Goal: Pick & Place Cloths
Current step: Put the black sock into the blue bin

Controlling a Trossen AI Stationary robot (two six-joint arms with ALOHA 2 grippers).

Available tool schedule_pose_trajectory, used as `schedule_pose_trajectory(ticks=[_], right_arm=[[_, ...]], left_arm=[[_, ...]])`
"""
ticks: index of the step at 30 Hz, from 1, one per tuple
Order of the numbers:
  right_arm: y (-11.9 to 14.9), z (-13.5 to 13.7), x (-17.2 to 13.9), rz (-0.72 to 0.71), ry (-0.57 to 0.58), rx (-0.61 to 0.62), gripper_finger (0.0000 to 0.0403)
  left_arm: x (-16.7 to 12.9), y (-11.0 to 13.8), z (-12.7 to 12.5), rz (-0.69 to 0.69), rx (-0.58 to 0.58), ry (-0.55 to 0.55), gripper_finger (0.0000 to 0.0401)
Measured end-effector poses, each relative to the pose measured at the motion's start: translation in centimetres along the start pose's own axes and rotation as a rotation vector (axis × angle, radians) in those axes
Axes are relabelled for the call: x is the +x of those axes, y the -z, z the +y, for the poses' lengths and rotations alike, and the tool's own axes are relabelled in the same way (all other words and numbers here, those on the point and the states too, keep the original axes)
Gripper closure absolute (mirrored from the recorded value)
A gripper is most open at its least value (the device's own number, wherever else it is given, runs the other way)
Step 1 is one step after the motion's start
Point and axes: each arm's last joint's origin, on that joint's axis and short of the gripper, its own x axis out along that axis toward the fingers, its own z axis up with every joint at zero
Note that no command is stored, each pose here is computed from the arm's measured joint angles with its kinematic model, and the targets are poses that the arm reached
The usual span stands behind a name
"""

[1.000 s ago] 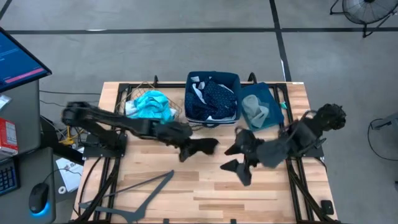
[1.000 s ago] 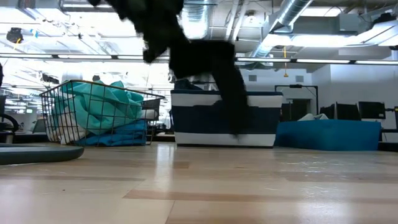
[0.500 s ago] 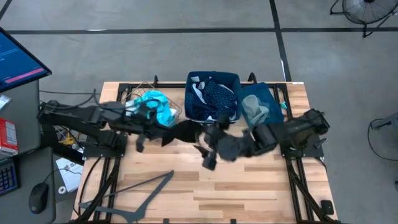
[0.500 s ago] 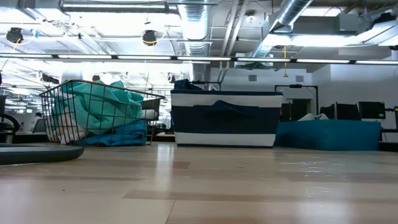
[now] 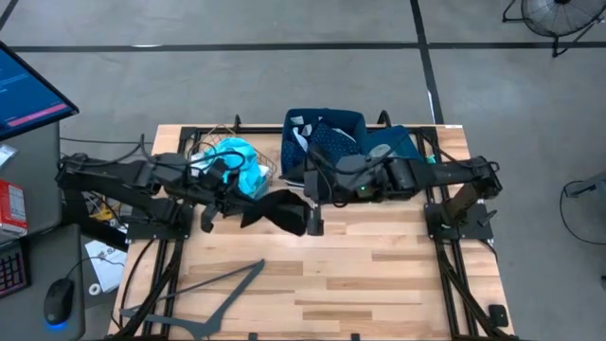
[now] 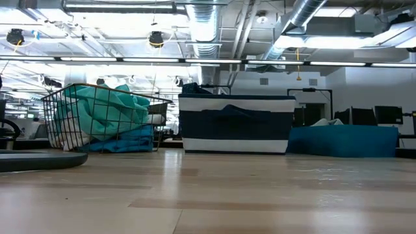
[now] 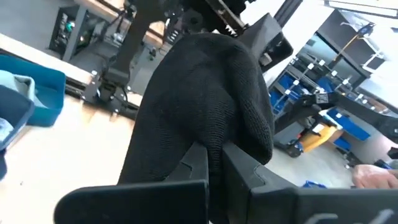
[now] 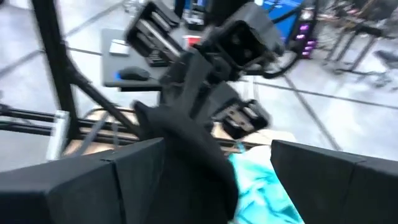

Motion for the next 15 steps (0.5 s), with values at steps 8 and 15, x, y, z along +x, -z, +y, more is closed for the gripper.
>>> schedule_pose_trajectory(ticks=[8, 15], right_arm=[[0.7, 2.2, -0.6, 0.08, -0.07, -0.01, 0.0117], [0.5, 1.5, -0.4, 0.059, -0.01, -0.005, 0.0117]], left_arm=[[0.5, 0.1, 0.1, 0.01, 0.042, 0.011, 0.0401], [0.5, -0.2, 0.0, 0.008, -0.032, 0.058, 0.0401]])
